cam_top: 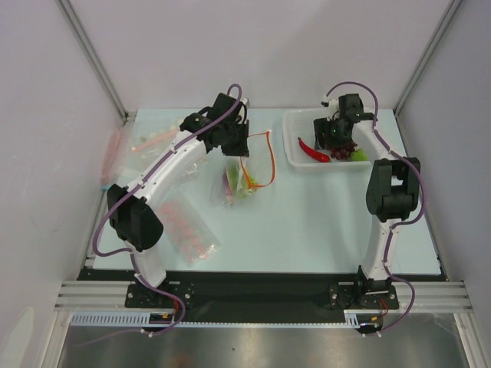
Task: Place the food in the zip-top bag and seal the zipper
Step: Pick up the fake fruit from the bin.
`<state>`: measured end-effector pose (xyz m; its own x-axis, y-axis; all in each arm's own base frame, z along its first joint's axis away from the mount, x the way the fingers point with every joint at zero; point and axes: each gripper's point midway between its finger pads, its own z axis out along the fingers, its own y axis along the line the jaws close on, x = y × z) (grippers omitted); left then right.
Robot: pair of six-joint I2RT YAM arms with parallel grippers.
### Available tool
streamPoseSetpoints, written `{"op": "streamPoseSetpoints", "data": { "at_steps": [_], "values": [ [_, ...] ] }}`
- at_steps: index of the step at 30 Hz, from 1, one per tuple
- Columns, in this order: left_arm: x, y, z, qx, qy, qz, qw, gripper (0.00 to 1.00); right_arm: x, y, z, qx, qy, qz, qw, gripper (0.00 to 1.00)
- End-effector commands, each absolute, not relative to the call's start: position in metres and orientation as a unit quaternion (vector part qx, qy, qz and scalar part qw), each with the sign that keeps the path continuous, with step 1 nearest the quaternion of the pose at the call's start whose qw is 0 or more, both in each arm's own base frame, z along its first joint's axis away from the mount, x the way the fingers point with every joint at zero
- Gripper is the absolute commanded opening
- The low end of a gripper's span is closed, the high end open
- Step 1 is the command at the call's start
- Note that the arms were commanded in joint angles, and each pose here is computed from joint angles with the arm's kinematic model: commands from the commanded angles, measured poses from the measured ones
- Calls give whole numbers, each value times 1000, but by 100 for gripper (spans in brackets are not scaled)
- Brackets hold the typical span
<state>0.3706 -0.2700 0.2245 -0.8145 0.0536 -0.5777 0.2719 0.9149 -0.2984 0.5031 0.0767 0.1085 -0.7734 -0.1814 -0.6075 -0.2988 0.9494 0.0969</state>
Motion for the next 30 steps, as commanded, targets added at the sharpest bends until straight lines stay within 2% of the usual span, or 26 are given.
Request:
{"op": "streamPoseSetpoints", "data": {
  "at_steps": [1, 9, 14, 19, 21, 24, 30],
  "values": [
    [369, -270, 251, 101, 918, -204, 323, 0, 528, 72, 130, -156, 917, 86, 357, 74],
    [379, -277, 252, 102, 918, -206, 324, 0, 536, 69, 124, -164, 914, 86, 360, 73],
    [382, -281, 252, 100, 917, -212, 324, 1, 552, 54, 126, -102, 918, 51, 379, 70],
    [386, -285, 250, 97, 917, -215, 322, 0, 567, 55, 126, -70, 919, 59, 383, 62],
    [387, -285, 250, 95, 917, -214, 322, 0, 571, 57, 121, -65, 923, 62, 374, 53],
    [388, -285, 251, 94, 917, -212, 324, 0, 570, 60, 113, -66, 928, 69, 360, 47],
    [391, -285, 250, 88, 918, -211, 324, 1, 569, 56, 109, -62, 931, 62, 355, 45]
  ]
}}
